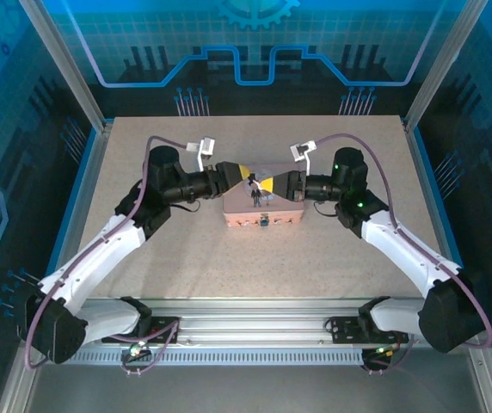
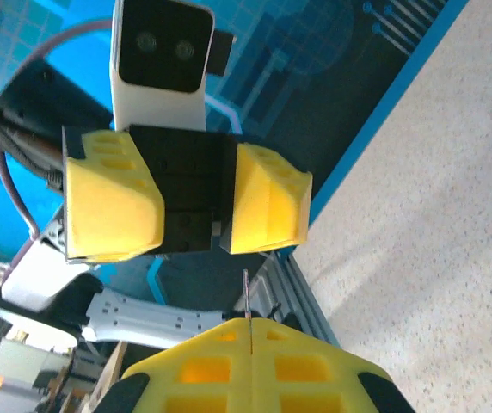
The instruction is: Unlock a padlock with a key
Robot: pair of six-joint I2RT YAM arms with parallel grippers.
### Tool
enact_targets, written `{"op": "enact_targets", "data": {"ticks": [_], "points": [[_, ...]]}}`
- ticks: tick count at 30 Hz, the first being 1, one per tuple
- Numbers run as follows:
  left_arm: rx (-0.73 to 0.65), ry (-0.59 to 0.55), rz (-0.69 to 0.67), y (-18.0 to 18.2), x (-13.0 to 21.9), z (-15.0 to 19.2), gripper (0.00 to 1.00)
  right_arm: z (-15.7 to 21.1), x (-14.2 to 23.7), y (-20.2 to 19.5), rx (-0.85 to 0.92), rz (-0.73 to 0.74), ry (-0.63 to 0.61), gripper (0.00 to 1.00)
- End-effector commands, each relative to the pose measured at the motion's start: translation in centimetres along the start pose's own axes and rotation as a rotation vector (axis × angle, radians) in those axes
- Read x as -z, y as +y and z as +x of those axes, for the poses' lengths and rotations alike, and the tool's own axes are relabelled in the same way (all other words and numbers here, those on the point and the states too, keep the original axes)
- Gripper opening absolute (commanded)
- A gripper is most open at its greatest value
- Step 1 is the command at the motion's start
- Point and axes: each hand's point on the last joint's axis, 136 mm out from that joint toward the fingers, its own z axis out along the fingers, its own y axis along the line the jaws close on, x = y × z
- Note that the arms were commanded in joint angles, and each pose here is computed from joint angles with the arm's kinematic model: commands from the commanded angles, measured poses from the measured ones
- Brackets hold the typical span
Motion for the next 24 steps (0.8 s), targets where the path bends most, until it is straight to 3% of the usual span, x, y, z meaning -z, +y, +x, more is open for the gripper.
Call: {"op": "enact_targets", "data": {"ticks": [1,3,8,24], "points": [[-0.001,0.119,0.089,-1.8,-0.2,1.3,0.56,1.1,0.5,1.2,0.033,-0.026,0.073,0.00],[0.002,0.134,0.079,-1.6,-0.3,1.4,0.60,1.2,0.6,1.4,0.041,-0.031,0.080,0.00],[0.001,0.156,0.083,-1.6,-0.5,1.8,0.57,1.4,0.6,1.5,0.048,-0.036,0.101,0.00],[-0.025,0.214,0.095,-2.1,-1.3,3.0,0.23,1.2,0.4,0.9,0.026,-0.040,0.113,0.00]]}}
